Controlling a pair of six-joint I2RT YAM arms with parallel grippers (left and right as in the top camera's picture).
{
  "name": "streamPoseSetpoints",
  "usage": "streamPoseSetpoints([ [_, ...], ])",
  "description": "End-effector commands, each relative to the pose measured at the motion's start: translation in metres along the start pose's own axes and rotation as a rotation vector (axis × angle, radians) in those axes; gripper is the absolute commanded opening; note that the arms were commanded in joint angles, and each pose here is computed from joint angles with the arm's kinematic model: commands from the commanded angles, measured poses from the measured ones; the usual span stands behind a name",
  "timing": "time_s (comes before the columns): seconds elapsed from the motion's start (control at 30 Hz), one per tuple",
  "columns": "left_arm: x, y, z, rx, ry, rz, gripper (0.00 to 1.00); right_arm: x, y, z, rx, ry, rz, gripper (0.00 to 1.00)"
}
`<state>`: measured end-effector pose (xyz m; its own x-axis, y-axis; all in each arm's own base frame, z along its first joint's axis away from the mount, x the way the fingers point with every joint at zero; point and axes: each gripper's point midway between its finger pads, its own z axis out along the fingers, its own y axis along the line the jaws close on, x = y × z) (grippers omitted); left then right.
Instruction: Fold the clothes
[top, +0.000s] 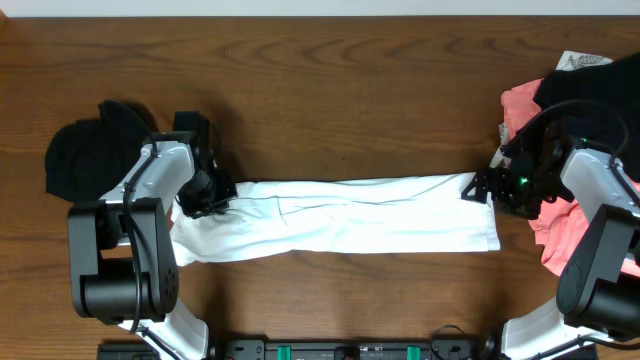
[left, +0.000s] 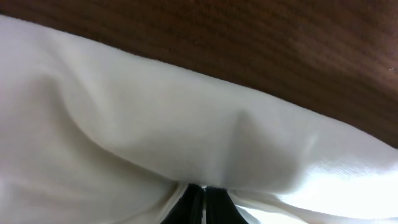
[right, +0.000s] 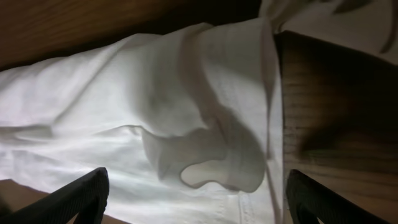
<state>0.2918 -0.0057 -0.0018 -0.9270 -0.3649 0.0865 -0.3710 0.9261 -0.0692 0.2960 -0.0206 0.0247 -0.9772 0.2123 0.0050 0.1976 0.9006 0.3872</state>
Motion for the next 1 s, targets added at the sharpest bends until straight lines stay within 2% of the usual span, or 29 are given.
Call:
streamPoseSetpoints([
  [0.0,0.007,0.037,0.024,-0.155,0.046,-0.018,0.06,0.001,-0.009,0.002,0.034,0.004,0.023,0.89],
  [0.27,0.007,0.037,0.024,-0.155,0.046,-0.017,0.06,0.006,-0.021,0.016,0.073,-0.013,0.072,0.91],
  [0.4,0.007,0.037,0.024,-0.155,0.046,-0.017,0.06,0.013,-0.017,0.027,0.024,-0.017,0.077,0.92],
  [0.57,0.007,0.037,0.024,-0.155,0.046,-0.017,0.06,0.026,-0.009,0.04,-0.04,-0.001,0.128,0.91],
  [0.97,0.008,0.037,0.024,-0.156,0.047,-0.017,0.06,0.057,-0.014,0.055,-0.036,0.064,0.166,0.88],
])
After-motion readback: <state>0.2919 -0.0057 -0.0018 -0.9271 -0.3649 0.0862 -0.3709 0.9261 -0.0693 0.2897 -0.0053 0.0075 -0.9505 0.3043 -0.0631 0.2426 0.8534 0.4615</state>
